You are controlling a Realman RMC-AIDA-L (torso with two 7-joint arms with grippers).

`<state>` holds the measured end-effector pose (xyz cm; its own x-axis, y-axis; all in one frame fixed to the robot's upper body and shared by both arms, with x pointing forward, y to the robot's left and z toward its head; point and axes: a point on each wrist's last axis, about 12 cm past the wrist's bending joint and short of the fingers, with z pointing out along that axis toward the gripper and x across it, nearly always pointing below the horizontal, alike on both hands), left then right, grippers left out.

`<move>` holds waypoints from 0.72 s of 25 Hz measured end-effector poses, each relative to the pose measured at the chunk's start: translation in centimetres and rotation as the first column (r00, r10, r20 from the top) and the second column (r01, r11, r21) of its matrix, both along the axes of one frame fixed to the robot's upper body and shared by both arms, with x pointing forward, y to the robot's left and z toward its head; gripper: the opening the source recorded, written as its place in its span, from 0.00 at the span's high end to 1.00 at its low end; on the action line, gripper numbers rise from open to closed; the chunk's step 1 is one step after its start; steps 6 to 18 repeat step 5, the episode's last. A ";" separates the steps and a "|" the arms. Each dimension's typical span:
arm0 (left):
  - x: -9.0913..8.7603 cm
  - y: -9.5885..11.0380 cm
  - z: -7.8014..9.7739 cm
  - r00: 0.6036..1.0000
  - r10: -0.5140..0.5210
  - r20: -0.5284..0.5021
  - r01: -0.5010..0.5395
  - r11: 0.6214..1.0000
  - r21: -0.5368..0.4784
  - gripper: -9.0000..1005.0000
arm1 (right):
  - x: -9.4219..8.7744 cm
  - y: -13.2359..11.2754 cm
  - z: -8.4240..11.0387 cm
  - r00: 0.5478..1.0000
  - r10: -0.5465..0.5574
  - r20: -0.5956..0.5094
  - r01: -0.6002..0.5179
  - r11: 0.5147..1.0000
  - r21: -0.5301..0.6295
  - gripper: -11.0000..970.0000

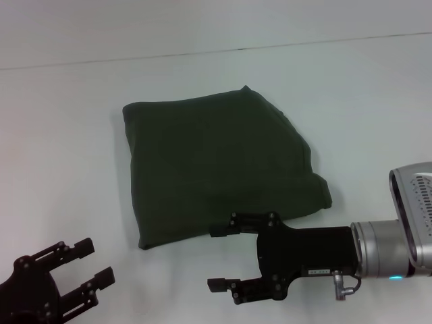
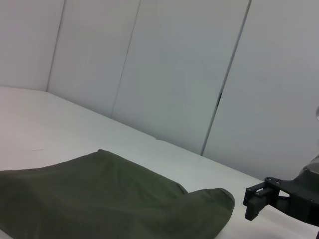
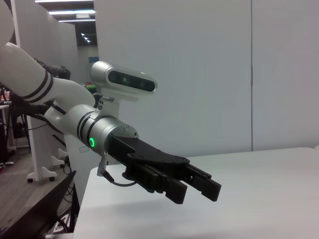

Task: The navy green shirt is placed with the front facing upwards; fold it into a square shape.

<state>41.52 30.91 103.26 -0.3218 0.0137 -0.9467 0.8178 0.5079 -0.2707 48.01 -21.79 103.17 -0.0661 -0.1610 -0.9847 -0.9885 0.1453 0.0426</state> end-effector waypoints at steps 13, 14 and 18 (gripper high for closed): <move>0.0 0.1 0.0 1.000 0.006 0.001 -0.006 1.000 -0.001 0.37 | -0.1 0.0 0.0 1.000 -0.001 -0.001 0.001 1.000 0.001 0.16; 0.0 0.1 0.0 1.000 0.006 0.001 -0.006 1.000 -0.001 0.37 | -0.1 0.0 0.0 1.000 -0.001 -0.001 0.001 1.000 0.001 0.16; 0.0 0.1 0.0 1.000 0.006 0.001 -0.006 1.000 -0.001 0.37 | -0.1 0.0 0.0 1.000 -0.001 -0.001 0.001 1.000 0.001 0.16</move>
